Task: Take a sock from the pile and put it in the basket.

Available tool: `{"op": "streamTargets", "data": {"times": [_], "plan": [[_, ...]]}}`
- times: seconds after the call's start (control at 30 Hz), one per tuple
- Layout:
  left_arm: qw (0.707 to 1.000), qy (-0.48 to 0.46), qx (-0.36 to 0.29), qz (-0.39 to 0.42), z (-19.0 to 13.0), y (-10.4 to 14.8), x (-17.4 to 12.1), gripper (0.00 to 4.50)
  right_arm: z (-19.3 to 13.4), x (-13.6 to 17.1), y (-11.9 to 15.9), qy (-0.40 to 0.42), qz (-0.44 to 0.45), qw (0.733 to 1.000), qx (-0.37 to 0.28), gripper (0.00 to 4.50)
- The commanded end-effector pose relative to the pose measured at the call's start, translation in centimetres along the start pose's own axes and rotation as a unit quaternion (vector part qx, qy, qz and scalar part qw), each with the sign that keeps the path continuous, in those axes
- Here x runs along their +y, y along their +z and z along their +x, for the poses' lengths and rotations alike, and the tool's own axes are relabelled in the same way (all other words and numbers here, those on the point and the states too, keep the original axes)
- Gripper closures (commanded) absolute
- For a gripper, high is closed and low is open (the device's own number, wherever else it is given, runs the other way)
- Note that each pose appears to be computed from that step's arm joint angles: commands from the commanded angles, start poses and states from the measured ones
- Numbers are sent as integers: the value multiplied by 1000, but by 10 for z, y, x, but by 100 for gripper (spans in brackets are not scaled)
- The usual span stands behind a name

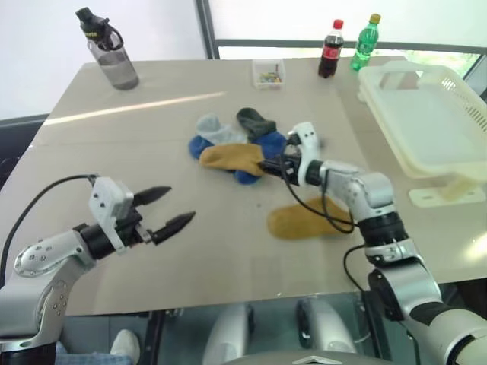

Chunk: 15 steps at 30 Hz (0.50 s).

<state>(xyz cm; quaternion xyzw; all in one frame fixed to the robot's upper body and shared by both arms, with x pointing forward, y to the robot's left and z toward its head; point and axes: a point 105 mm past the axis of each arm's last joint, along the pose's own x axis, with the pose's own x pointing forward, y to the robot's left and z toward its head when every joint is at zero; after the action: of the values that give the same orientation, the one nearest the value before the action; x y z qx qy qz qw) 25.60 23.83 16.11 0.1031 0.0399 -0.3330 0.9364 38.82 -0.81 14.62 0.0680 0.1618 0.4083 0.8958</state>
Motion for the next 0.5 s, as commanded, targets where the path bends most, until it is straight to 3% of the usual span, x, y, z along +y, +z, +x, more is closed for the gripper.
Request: {"op": "streamTargets", "data": {"times": [0.03,0.43,0.5], "plan": [[999,35,-18,26,-7,11,11,0,3,-1,17,-6,0,1000,-28,157],[998,50,-14,34,-11,11,15,0,12,8,-2,18,-1,1000,21,157],[998,48,-15,34,-11,11,14,0,12,10,-6,20,-6,999,29,211]]}}
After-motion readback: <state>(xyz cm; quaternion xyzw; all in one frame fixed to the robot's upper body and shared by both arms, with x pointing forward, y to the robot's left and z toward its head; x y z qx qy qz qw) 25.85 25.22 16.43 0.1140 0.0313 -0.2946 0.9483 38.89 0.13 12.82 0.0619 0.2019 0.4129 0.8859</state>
